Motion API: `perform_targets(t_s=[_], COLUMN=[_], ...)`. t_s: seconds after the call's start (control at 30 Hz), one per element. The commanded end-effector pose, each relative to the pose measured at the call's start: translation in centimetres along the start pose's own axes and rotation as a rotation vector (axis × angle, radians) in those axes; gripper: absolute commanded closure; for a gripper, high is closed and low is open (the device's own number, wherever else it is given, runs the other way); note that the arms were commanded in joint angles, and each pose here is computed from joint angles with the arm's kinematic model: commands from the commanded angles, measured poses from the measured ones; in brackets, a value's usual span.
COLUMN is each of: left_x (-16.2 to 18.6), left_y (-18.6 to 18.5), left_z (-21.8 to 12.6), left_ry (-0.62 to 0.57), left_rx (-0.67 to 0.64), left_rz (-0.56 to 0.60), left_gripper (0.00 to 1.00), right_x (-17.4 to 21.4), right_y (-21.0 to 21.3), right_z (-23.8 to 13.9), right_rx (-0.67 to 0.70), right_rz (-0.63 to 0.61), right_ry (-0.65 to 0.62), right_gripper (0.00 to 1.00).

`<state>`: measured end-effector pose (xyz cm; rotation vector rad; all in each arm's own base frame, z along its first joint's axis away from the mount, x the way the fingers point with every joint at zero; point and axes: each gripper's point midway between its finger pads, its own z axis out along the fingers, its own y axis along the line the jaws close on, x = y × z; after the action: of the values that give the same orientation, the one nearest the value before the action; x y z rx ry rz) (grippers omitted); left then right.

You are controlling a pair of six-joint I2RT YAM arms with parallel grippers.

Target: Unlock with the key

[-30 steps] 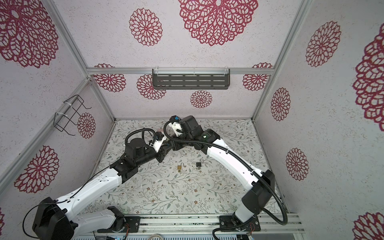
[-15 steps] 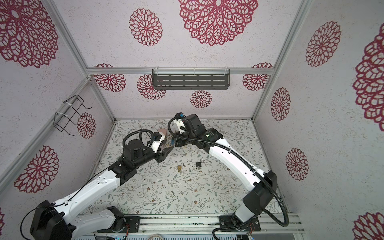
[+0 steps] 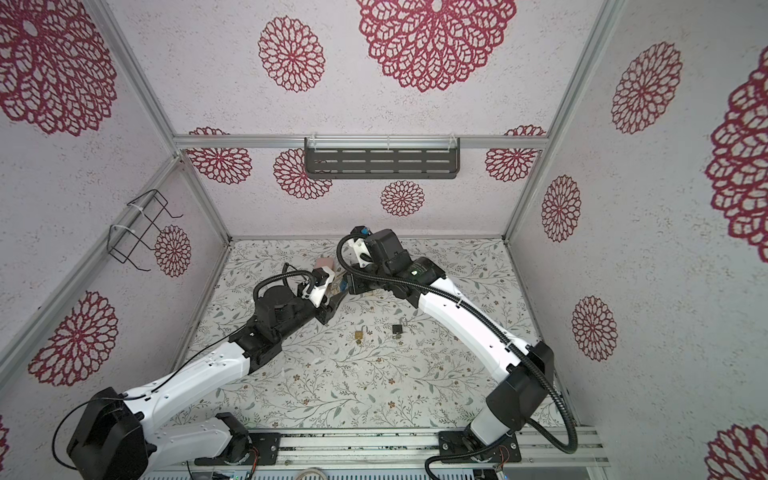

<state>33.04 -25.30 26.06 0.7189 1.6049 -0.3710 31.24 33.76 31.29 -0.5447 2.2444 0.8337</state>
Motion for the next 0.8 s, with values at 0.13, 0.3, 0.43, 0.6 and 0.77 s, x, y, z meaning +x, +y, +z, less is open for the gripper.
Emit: perform_targets(t_s=[0.13, 0.3, 0.43, 0.6, 0.77], left_x=[-1.4, -2.0, -2.3, -2.7, -2.6], left_y=[-0.2, -0.2, -0.5, -0.4, -0.8], left_z=[-0.3, -0.3, -0.3, -0.5, -0.6], left_ry=[-0.042, -0.07, -0.079, -0.097, -0.093], left_rx=[0.025, 0.028, 0.046, 0.046, 0.076], left_rz=[0.018, 0.019, 0.024, 0.025, 0.023], left_gripper=[0.58, 0.57, 0.6, 0.69, 0.8], right_x=[-1.5, -1.3, -1.2, -1.2, -1.1], right_y=[1.0, 0.9, 0.8, 0.6, 0.6], right_z=[-2.5, -2.5, -2.4, -2.4, -2.4], right_rx=[-0.019, -0.013, -0.012, -0.007, -0.007], right_rz=[-0.011, -0.005, 0.0, 0.002, 0.002], right_ry=[-0.062, -0.054, -0.05, -0.049, -0.046], right_gripper=[1.0, 1.0, 1.0, 1.0, 1.0])
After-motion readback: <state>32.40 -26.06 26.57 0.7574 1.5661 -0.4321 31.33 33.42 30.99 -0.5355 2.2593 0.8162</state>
